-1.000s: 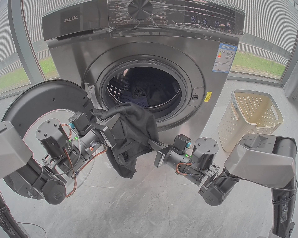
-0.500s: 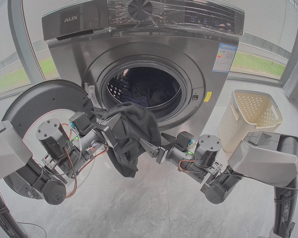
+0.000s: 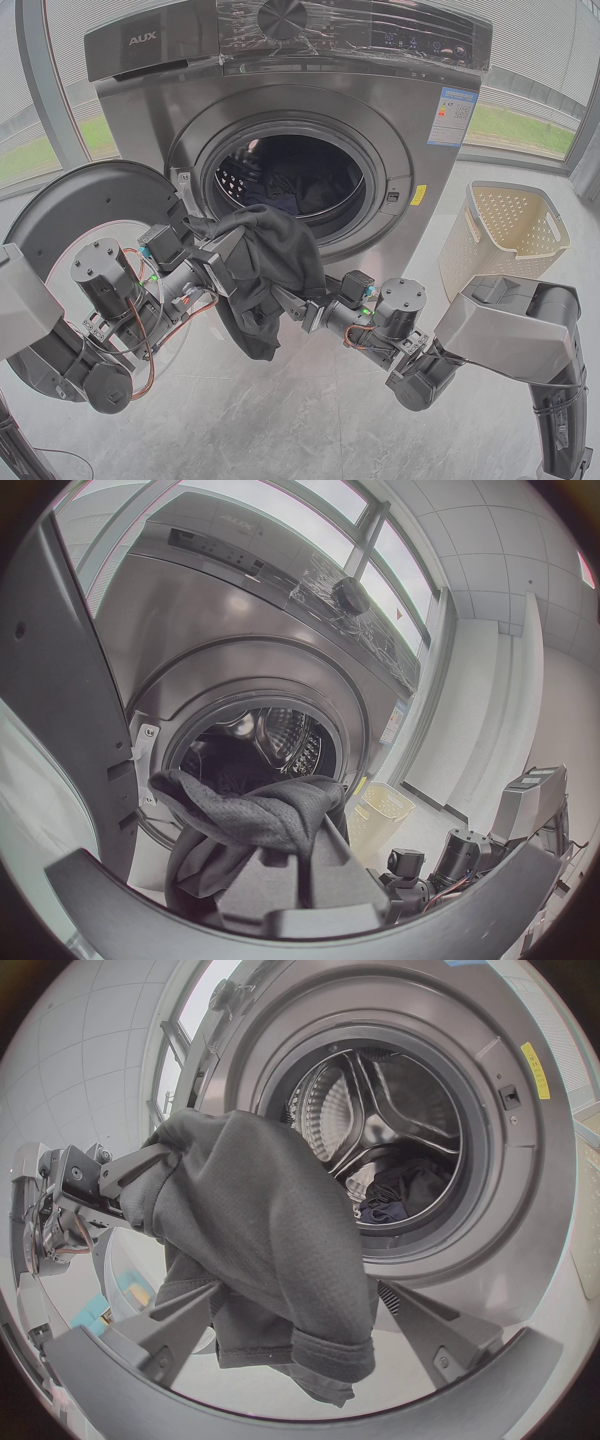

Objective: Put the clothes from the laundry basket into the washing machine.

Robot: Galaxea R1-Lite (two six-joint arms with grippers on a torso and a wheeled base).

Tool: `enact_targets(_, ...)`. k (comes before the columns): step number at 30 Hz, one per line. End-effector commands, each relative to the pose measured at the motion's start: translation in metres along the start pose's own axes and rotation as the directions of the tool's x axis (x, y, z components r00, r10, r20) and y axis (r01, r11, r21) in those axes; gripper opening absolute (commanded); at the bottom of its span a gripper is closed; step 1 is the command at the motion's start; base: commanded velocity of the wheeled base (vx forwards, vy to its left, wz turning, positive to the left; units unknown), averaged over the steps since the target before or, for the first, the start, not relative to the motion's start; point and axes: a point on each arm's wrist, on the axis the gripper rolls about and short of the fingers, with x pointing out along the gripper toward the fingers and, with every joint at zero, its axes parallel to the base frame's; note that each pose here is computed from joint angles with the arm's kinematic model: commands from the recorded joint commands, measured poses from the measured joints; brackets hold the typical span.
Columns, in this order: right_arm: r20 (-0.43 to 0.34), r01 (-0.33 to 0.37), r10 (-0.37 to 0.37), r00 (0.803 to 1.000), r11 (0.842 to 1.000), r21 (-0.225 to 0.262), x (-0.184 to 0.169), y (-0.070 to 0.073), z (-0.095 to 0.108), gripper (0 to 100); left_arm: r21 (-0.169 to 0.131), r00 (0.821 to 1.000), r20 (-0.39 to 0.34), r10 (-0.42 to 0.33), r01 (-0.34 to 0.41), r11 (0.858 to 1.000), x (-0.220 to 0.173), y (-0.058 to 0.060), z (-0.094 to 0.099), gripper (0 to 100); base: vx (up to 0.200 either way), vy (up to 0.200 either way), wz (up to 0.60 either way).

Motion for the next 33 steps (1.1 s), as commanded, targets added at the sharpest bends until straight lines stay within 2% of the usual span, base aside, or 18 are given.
enact_targets(1, -0.004, -0.004, 0.004, 1.000, 1.000, 0.000, 0.000, 0.001, -0.003, 0, 0.000, 1.000, -0.002, 0.002, -0.002, 1.000, 0.000, 0.001, -0.001, 0, 0.000, 0.000, 0.00)
enact_targets(7, 0.047, -0.026, 0.026, 0.999, 1.000, -0.004, -0.001, 0.009, 0.015, 0, 0.000, 1.000, -0.009, 0.014, -0.014, 1.000, 0.000, 0.004, -0.003, 0, 0.000, 0.000, 0.00)
enact_targets(11, 0.063, -0.038, 0.038, 0.997, 0.999, -0.004, -0.008, 0.019, 0.030, 0, -0.002, 1.000, -0.016, 0.017, -0.017, 1.000, 0.000, 0.005, -0.006, 0, 0.000, 0.000, 0.00)
enact_targets(16, 0.061, -0.037, 0.037, 0.997, 0.999, 0.004, -0.028, 0.037, 0.049, 0, -0.053, 1.000, -0.017, 0.014, -0.015, 0.998, 0.000, 0.004, -0.005, 0, 0.000, 0.000, 0.00)
enact_targets(17, 0.064, -0.038, 0.037, 0.997, 0.999, 0.004, -0.029, 0.038, 0.051, 0, -0.053, 1.000, -0.017, 0.014, -0.015, 0.998, 0.000, 0.004, -0.005, 0, 0.000, 0.000, 0.00)
enact_targets(20, 0.044, -0.058, 0.057, 0.997, 0.998, 0.024, -0.049, 0.051, 0.060, 0, -0.060, 0.998, -0.064, 0.013, -0.016, 0.998, -0.006, 0.003, -0.015, 0, 0.000, 0.000, 0.00)
enact_targets(21, 0.041, -0.065, 0.064, 0.997, 0.997, 0.031, -0.054, 0.055, 0.062, 0, -0.061, 0.997, -0.079, 0.013, -0.017, 0.998, -0.009, 0.003, -0.018, 100, 0.000, 0.000, 0.00)
enact_targets(24, 0.029, -0.081, 0.079, 0.996, 0.995, 0.050, -0.066, 0.063, 0.067, 0, -0.061, 0.993, -0.118, -0.003, -0.004, 0.998, -0.015, 0.001, -0.024, 100, 0.000, 0.000, 0.00)
enact_targets(25, 0.026, -0.094, 0.093, 0.995, 0.994, 0.061, -0.074, 0.069, 0.071, 0, -0.071, 0.991, -0.131, -0.027, 0.018, 0.997, -0.016, -0.001, -0.027, 100, 0.000, 0.000, 0.00)
enact_targets(28, 0.043, -0.103, 0.100, 0.994, 0.992, 0.070, -0.078, 0.072, 0.079, 0, -0.074, 0.989, -0.143, -0.027, 0.016, 0.997, -0.017, -0.001, -0.029, 100, 0.000, 0.000, 0.00)
enact_targets(29, 0.081, -0.118, 0.111, 0.990, 0.989, 0.088, -0.082, 0.076, 0.092, 0, -0.070, 0.983, -0.182, -0.019, 0.007, 0.997, -0.020, 0.001, -0.038, 100, 0.000, 0.000, 0.00)
enact_targets(30, 0.081, -0.118, 0.111, 0.990, 0.989, 0.088, -0.082, 0.076, 0.092, 0, -0.070, 0.983, -0.182, -0.019, 0.007, 0.997, -0.020, 0.001, -0.038, 100, 0.000, 0.000, 0.00)
enact_targets(31, 0.112, -0.137, 0.124, 0.986, 0.984, 0.116, -0.086, 0.080, 0.103, 0, -0.071, 0.978, -0.206, -0.015, 0.000, 0.997, -0.022, 0.002, -0.045, 100, 0.000, 0.000, 0.00)
enact_targets(33, 0.136, -0.143, 0.124, 0.983, 0.980, 0.139, -0.090, 0.082, 0.111, 0, -0.071, 0.975, -0.223, -0.012, -0.004, 0.997, -0.021, 0.003, -0.050, 100, 0.000, 0.000, 0.00)
